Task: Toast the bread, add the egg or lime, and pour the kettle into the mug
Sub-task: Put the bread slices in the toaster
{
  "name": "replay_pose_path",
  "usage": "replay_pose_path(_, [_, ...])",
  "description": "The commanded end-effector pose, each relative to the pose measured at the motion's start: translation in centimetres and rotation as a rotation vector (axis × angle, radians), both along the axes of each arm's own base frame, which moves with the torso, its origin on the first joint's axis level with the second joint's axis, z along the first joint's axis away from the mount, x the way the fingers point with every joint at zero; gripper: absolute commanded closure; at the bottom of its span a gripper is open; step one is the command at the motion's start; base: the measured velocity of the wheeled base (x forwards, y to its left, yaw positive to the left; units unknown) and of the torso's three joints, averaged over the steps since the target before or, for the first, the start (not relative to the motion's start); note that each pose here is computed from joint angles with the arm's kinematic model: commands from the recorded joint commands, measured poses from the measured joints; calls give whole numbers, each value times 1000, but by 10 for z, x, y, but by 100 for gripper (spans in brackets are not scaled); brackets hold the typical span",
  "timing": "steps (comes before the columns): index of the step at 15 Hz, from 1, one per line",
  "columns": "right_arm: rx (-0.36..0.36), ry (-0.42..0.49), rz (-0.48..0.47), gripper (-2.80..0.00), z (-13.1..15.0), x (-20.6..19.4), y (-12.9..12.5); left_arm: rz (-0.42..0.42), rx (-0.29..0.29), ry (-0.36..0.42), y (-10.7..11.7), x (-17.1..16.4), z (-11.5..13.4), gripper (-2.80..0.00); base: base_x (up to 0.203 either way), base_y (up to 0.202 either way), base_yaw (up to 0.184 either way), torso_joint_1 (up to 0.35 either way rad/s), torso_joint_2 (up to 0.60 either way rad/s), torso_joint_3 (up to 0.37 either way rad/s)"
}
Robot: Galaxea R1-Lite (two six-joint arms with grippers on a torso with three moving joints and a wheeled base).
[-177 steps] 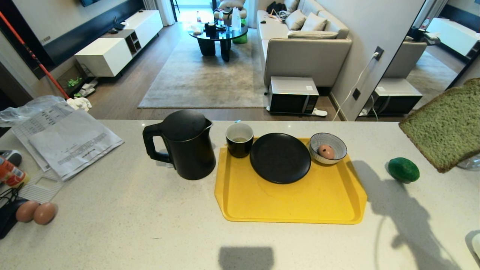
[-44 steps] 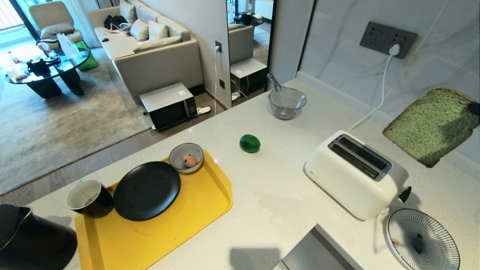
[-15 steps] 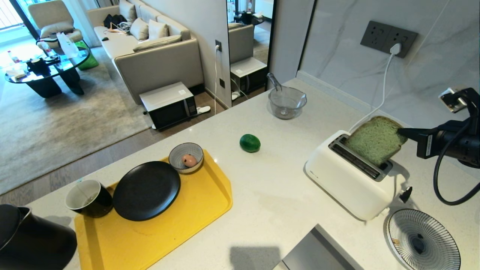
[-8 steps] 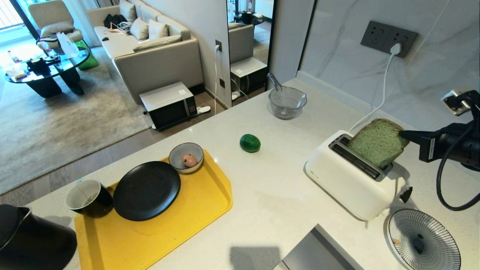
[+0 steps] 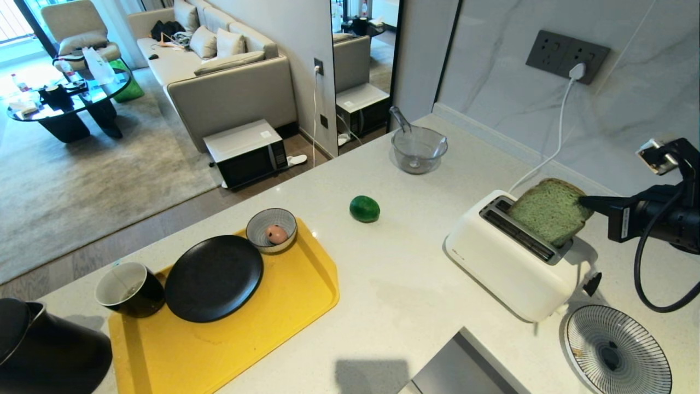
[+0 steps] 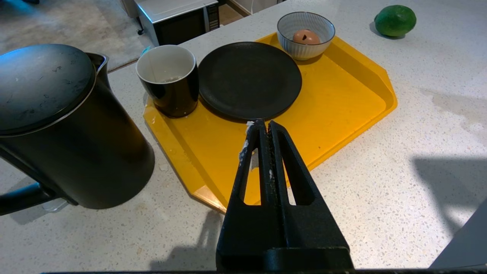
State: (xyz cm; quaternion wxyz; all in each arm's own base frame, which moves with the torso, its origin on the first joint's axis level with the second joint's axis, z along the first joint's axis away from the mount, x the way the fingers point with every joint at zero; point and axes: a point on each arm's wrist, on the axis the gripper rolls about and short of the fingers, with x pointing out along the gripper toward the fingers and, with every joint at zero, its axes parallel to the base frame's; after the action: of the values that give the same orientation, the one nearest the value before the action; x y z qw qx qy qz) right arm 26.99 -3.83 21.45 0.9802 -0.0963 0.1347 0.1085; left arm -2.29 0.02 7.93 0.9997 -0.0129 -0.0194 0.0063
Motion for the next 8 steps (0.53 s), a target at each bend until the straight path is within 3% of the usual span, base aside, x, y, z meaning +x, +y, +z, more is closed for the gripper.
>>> replay_pose_path(1, [-21, 12, 9, 0, -5, 3, 0, 1, 0, 11, 0, 1, -4, 0, 0, 0, 0, 0, 0, 0])
replay_pose_path(8, [-56, 54, 27, 0, -20, 8, -1, 1, 0, 11, 0, 1, -4, 0, 0, 0, 0, 0, 0, 0])
